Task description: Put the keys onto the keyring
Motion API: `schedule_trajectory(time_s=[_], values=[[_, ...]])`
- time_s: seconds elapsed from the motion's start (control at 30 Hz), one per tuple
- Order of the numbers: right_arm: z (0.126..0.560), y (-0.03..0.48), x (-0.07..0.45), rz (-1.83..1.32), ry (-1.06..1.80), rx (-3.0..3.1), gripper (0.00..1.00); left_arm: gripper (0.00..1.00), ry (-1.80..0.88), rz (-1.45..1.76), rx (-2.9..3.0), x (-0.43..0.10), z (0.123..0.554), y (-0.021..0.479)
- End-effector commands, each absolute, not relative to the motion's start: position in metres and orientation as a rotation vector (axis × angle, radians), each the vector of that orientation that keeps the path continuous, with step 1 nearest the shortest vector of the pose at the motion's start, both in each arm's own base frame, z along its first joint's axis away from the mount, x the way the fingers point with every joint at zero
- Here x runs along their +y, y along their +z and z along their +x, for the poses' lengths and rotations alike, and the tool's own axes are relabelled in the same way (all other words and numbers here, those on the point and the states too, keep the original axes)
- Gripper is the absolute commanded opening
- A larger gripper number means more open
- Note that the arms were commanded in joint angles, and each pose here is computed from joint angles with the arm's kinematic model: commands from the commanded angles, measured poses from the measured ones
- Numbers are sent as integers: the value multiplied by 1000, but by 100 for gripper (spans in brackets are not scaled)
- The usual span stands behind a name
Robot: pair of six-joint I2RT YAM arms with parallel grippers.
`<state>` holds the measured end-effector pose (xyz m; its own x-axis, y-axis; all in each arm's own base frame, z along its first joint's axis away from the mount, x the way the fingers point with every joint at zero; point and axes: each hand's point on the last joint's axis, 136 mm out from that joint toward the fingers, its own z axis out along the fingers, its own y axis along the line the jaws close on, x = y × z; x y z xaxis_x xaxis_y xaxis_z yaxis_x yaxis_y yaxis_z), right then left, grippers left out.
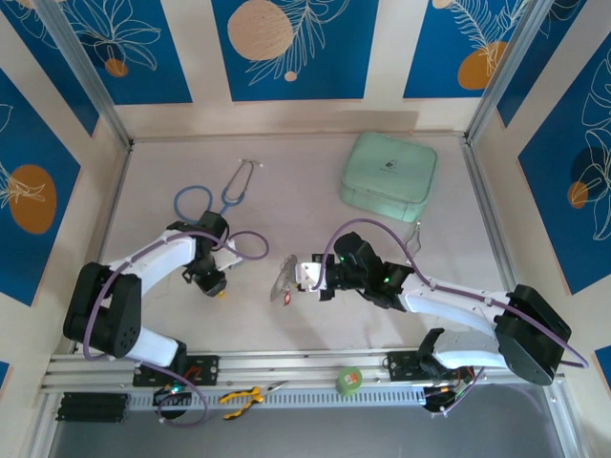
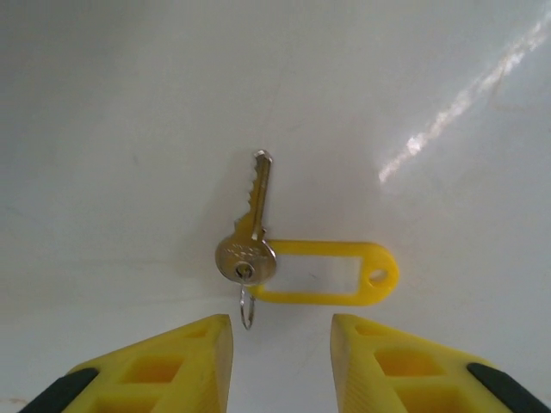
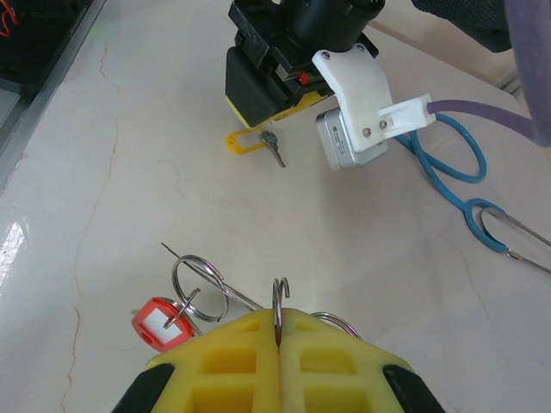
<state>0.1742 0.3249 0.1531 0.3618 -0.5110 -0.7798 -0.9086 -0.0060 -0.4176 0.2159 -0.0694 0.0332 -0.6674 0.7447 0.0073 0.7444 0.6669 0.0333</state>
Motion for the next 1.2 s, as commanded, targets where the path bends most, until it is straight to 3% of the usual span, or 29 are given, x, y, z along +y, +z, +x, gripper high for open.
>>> schedule_trajectory(time_s=[0.0, 0.8, 1.0, 1.17], values=[[170, 167, 332, -1664, 543, 1227, 0, 33, 86, 1271, 2840, -68, 228, 35], [167, 166, 333, -1672, 556, 1228, 0, 18, 138, 1311, 2868, -63, 235, 23], [167, 165, 332, -1673, 556, 1230, 0, 11, 132, 1313, 2867, -64, 235, 24], [167, 165, 332, -1674, 555, 1230, 0, 0, 130, 1309, 2855, -65, 237, 31]])
